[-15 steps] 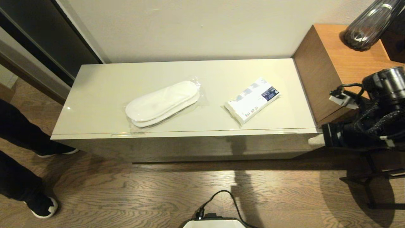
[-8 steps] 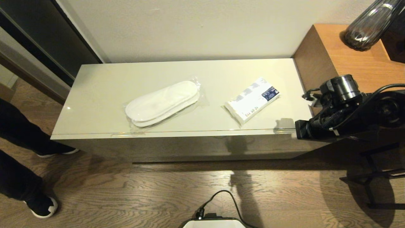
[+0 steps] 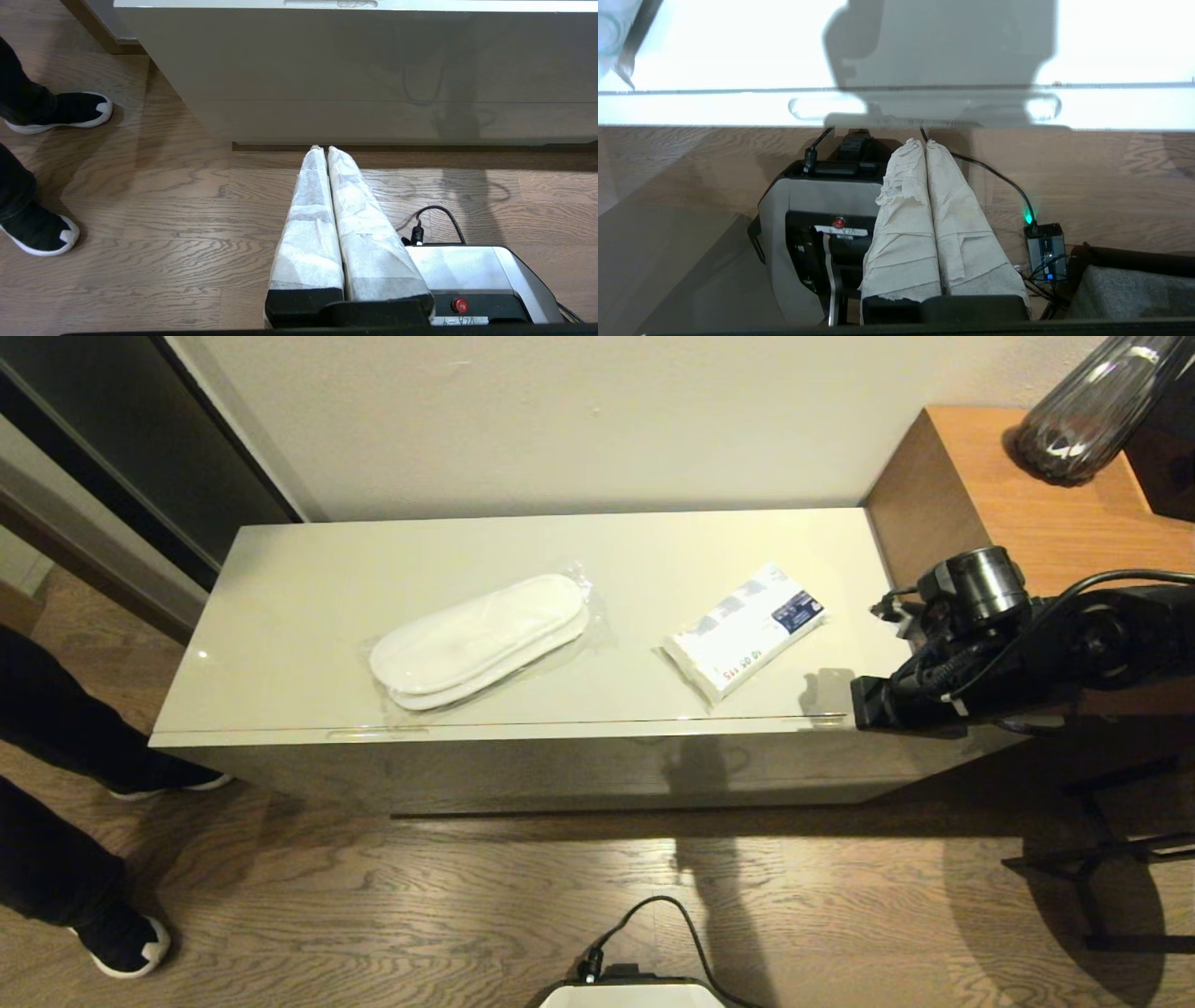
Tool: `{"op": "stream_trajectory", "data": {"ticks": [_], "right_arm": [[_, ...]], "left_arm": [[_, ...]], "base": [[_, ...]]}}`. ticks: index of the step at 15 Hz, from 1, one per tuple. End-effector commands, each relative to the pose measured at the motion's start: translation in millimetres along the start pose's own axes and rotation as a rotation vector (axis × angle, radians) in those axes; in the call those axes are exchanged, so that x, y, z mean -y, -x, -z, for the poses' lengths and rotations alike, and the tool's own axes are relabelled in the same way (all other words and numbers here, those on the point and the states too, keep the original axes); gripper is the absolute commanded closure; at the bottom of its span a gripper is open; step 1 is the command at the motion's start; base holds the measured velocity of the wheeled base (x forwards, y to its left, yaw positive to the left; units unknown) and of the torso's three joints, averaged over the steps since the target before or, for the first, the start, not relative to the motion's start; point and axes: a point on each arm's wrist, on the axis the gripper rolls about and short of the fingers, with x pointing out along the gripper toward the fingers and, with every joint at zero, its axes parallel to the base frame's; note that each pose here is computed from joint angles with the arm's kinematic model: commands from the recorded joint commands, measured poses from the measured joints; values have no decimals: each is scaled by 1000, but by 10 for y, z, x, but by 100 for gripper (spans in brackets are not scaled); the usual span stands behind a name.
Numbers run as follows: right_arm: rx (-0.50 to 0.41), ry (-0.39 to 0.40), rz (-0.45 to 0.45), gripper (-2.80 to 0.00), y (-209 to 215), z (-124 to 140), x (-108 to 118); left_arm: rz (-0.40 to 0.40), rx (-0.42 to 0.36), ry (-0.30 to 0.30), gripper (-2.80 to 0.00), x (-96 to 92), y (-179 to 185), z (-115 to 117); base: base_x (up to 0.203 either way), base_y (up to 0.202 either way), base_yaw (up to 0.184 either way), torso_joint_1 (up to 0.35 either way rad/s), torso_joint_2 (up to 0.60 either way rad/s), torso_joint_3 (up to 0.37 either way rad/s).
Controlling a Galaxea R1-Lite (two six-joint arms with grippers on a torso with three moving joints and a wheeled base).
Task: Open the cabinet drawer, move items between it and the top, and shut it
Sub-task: Open the drawer
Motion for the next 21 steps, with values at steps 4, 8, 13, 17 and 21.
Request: {"op": "stream_trajectory", "data": {"ticks": [4,8,13,17,21], "right_arm": [[2,0,2,0,-75,-67,-13],[-2,-2,2,0,-134,-69,-9],[-23,-4,6,0,-225,-43,2],[-30,-5,7,0,-322,-54,6],[-36,-8,13,0,-434,-98,6]], "left_arm": [[-1,0,1,0,0,0,0],[-1,0,1,0,0,0,0],[-1,0,1,0,0,0,0],[-1,0,1,0,0,0,0],[-1,0,1,0,0,0,0]], "base": [[0,0,0,0,0,0],[0,0,0,0,0,0],[0,0,0,0,0,0],[0,0,0,0,0,0],[0,0,0,0,0,0]]}}
